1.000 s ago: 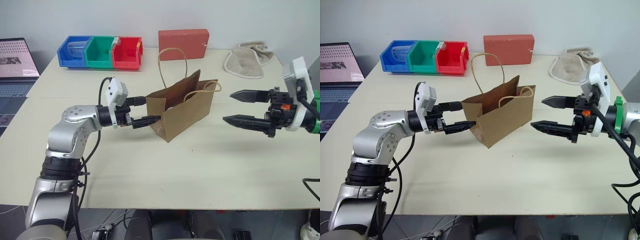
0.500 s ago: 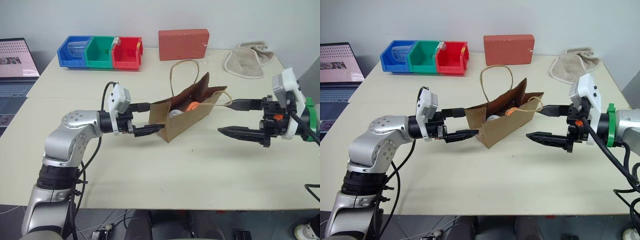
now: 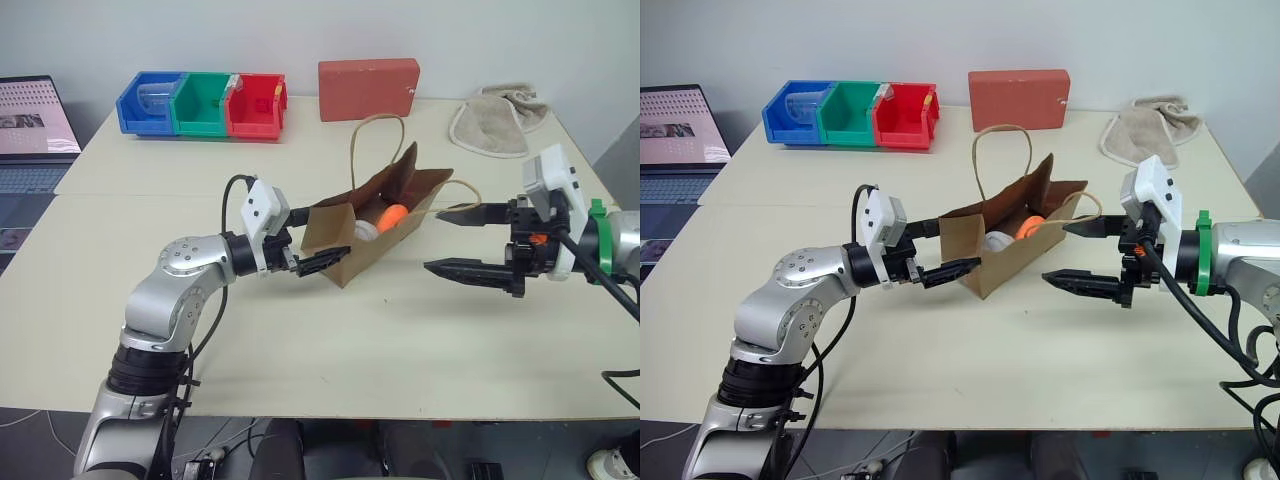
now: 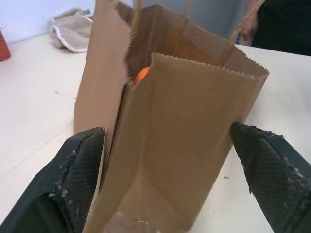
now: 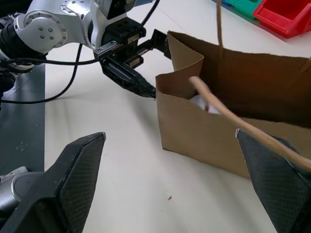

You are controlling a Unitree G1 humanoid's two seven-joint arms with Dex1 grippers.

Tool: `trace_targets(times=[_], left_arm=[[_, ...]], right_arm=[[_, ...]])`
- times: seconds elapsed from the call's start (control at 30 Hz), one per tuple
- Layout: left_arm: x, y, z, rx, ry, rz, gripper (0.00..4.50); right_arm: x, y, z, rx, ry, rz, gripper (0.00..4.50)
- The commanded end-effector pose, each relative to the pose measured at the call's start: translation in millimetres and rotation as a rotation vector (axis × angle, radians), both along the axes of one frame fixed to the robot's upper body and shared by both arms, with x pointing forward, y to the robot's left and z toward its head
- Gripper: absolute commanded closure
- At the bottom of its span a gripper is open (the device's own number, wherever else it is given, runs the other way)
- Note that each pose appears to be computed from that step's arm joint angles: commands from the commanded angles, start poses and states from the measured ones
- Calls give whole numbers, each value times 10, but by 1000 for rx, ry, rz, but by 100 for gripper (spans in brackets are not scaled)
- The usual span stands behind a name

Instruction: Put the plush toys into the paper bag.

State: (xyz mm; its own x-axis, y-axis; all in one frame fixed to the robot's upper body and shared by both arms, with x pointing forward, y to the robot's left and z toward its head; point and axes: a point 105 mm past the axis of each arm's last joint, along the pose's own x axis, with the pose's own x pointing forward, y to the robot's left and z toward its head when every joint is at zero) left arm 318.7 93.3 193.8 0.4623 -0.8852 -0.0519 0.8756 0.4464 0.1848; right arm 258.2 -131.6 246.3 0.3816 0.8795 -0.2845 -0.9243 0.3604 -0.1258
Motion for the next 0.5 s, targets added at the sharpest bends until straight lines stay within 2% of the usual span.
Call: trace_targets(times=[0.03, 0.17, 0.5], left_arm=[[-52, -45, 68, 14, -73, -12, 12], [-79, -72, 64, 27, -95, -23, 12], [-196, -37, 71, -29, 11, -81, 12]], right_arm=[[-9, 45, 91, 4, -60, 17, 0], [1, 44, 84, 2, -63, 15, 0], [7, 60, 13, -13, -68, 14, 0]])
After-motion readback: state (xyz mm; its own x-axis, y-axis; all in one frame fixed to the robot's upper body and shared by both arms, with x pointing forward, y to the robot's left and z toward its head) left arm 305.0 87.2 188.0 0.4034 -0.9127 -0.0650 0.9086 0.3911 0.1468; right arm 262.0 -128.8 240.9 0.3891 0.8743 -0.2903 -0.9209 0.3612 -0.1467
